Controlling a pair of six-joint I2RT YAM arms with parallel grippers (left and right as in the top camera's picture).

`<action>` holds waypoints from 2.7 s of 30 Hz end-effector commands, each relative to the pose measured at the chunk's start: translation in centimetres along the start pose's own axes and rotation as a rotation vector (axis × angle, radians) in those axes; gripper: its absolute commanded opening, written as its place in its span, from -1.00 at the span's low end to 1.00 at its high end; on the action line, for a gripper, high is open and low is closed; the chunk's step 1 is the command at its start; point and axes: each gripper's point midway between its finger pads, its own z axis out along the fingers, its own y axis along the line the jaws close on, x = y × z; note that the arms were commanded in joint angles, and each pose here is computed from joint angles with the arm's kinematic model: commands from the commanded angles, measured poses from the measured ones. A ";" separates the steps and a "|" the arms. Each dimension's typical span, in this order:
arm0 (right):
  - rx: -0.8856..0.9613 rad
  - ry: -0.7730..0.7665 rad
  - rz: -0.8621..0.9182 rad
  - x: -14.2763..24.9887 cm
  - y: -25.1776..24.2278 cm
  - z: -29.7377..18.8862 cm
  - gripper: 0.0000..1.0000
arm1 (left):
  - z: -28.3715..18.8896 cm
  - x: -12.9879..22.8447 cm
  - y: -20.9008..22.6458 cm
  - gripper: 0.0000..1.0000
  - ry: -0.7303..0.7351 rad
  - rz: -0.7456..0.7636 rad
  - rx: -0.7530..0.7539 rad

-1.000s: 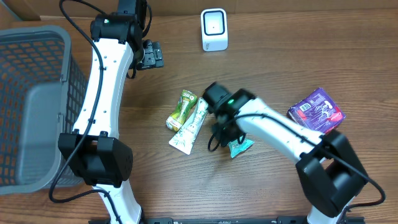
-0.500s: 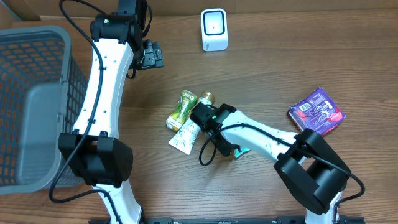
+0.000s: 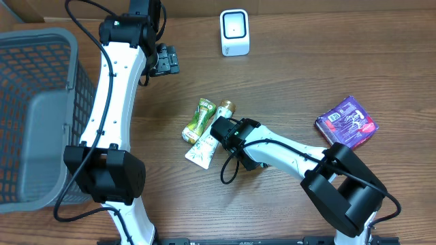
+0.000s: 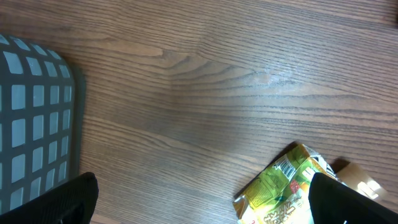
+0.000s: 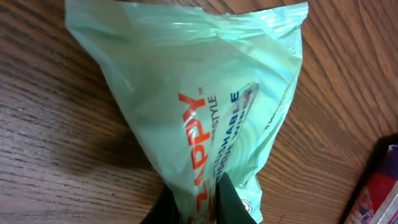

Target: Scan the item barcode

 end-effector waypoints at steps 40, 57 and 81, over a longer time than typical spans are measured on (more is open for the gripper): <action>-1.011 -0.108 0.500 -1.7 -7.2 1.9 -0.37 | -1.2 -0.5 0.2 0.99 -0.036 0.001 0.002; -0.509 0.018 0.572 0.2 -15.7 4.9 0.04 | -1.2 -0.5 0.2 0.99 -0.036 0.001 0.002; -0.557 0.031 0.565 -0.4 -13.2 4.5 -0.92 | -1.2 -0.5 0.2 0.99 -0.036 0.001 0.002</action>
